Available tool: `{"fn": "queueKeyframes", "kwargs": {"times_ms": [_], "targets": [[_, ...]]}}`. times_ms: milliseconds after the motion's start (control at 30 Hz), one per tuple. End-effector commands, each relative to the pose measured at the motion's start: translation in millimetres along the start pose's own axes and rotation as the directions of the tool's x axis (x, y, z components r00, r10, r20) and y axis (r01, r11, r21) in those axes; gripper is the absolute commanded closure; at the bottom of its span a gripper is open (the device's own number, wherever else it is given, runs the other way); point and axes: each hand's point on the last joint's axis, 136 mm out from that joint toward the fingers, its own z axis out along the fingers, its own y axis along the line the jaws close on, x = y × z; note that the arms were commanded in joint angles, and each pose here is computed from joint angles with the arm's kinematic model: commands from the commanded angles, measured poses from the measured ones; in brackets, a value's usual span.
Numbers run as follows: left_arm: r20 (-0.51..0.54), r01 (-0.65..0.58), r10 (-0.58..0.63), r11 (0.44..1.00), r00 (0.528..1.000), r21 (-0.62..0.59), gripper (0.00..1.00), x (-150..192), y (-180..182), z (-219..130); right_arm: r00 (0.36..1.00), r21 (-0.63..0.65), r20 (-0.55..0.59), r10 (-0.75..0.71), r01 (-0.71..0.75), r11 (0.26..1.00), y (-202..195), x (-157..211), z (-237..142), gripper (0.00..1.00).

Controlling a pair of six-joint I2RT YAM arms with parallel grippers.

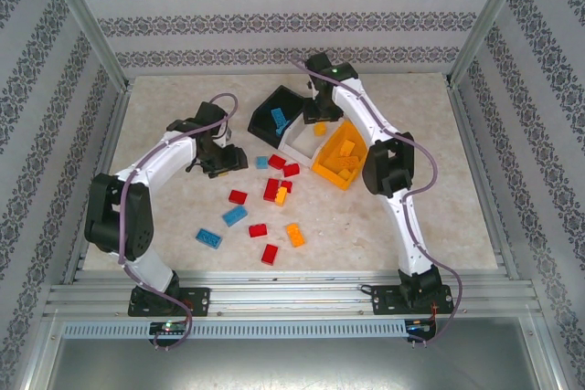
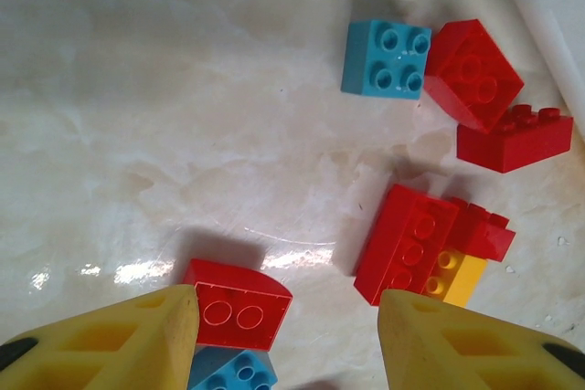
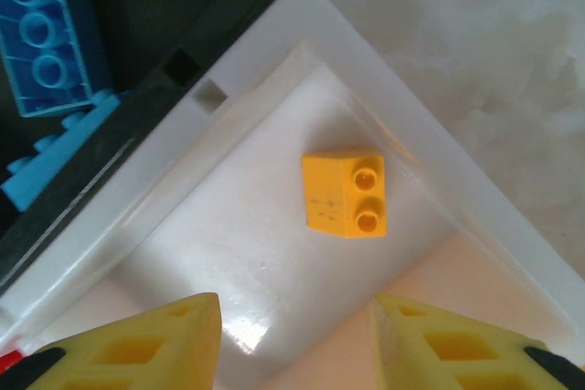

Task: Sort the legos into containers by color

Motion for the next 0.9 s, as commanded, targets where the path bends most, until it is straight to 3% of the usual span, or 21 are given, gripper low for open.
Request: {"fn": "queueKeyframes", "kwargs": {"times_ms": [0, 467, 667, 733, 867], "targets": [[0.029, 0.018, -0.018, 1.000, 0.999, 0.003, 0.45, 1, 3, -11, 0.997, 0.059, -0.069, -0.025, 0.029, 0.998, -16, 11, 17, 0.52], [0.010, 0.022, -0.022, 1.000, 1.000, -0.020, 0.45, 2, 5, -12, 0.993, 0.097, -0.120, -0.020, 0.032, 0.995, -35, 16, 58, 0.53], [0.006, 0.026, -0.026, 1.000, 1.000, -0.013, 0.45, -1, 4, -8, 0.993, 0.194, -0.075, -0.094, 0.107, 0.975, -36, 8, 40, 0.57], [0.001, 0.029, -0.029, 1.000, 1.000, -0.005, 0.45, -2, 3, -4, 0.993, 0.155, -0.027, -0.116, 0.119, 0.981, -25, 0, 33, 0.58], [0.002, 0.031, -0.031, 0.999, 1.000, 0.012, 0.45, -6, -1, 1, 0.994, -0.040, 0.018, -0.112, 0.113, 0.993, 8, -8, 18, 0.58]]}}
